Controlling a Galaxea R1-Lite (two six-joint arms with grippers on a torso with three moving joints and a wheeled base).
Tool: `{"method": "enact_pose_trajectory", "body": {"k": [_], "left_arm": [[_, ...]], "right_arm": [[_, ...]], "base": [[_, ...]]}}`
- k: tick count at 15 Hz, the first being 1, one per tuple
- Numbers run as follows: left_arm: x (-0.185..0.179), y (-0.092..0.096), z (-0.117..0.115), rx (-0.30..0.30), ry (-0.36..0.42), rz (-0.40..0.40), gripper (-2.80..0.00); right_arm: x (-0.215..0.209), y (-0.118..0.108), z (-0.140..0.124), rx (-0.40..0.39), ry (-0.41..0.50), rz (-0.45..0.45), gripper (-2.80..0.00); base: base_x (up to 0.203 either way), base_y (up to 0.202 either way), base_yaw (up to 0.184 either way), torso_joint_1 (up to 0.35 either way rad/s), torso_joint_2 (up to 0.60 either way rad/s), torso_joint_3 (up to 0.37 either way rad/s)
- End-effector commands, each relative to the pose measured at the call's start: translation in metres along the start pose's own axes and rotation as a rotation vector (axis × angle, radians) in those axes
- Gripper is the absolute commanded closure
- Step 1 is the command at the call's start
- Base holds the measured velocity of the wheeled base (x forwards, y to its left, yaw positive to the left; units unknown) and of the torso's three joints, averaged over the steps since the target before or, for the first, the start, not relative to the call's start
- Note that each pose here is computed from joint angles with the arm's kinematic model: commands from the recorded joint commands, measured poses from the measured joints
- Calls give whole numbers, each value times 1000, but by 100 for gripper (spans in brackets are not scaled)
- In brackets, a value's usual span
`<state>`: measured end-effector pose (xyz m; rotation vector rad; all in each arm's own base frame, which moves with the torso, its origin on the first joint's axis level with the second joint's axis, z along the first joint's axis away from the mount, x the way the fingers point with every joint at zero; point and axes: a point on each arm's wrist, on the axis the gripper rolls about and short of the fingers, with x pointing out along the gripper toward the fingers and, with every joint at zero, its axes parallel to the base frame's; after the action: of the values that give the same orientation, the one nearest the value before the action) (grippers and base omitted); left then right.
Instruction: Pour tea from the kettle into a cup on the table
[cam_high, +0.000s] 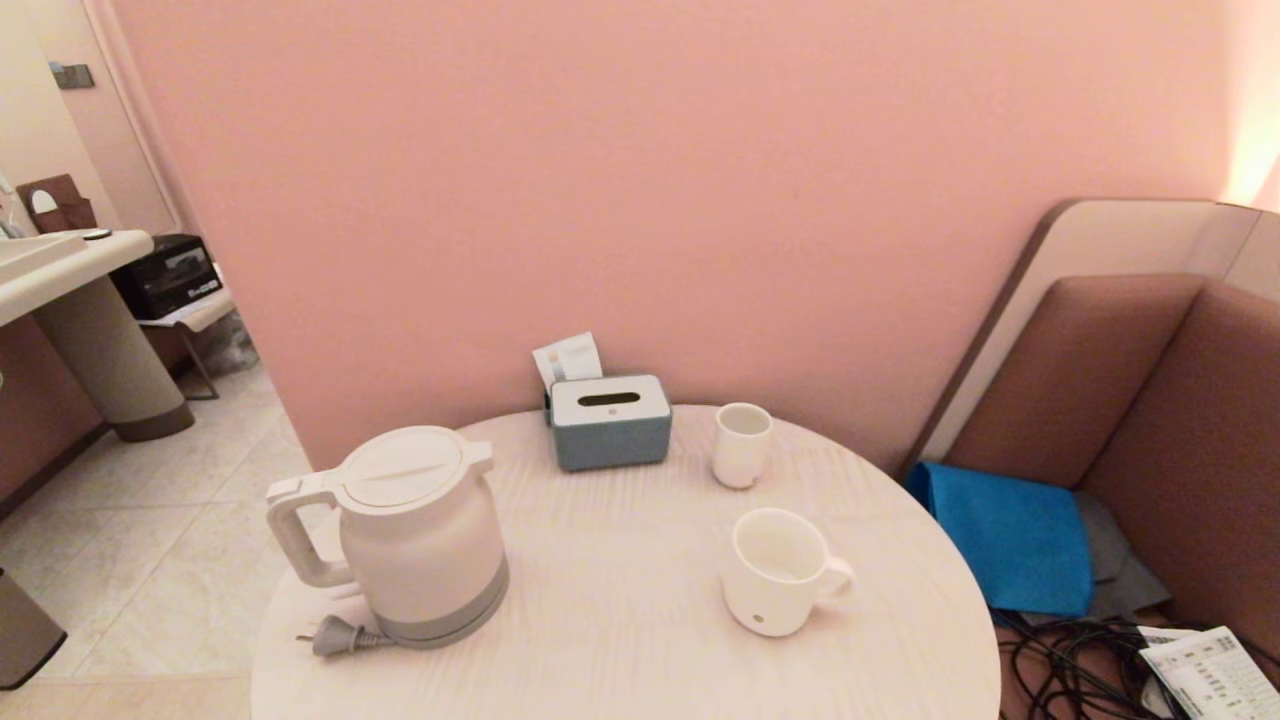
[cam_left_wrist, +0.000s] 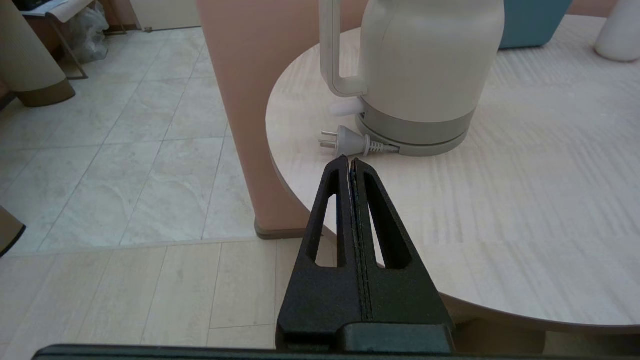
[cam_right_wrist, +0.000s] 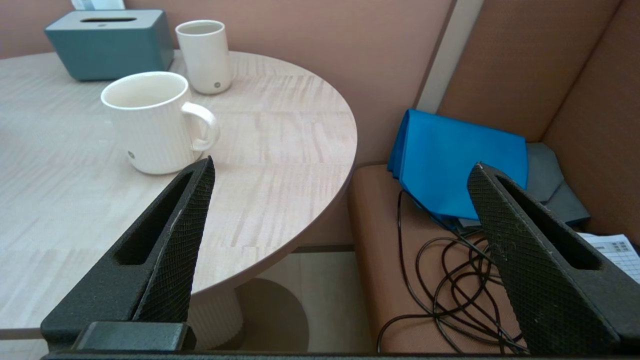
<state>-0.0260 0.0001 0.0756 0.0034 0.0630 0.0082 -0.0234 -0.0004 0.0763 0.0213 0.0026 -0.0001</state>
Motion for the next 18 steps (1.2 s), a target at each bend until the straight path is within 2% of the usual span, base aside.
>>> {"method": "enact_pose_trajectory", "body": {"k": [1,17,18], "left_arm": [[0,0,0,0,2,1,0],[0,0,0,0,1,1,0],[0,0,0,0,-1,1,0]], "right_arm": [[0,0,0,0,2,0,-280],[0,0,0,4,-1,-1,-280],[1,0,0,5,-7,-4,0]], "base": [[0,0,0,0,0,0],[0,0,0,0,0,0],[0,0,0,0,0,0]]}}
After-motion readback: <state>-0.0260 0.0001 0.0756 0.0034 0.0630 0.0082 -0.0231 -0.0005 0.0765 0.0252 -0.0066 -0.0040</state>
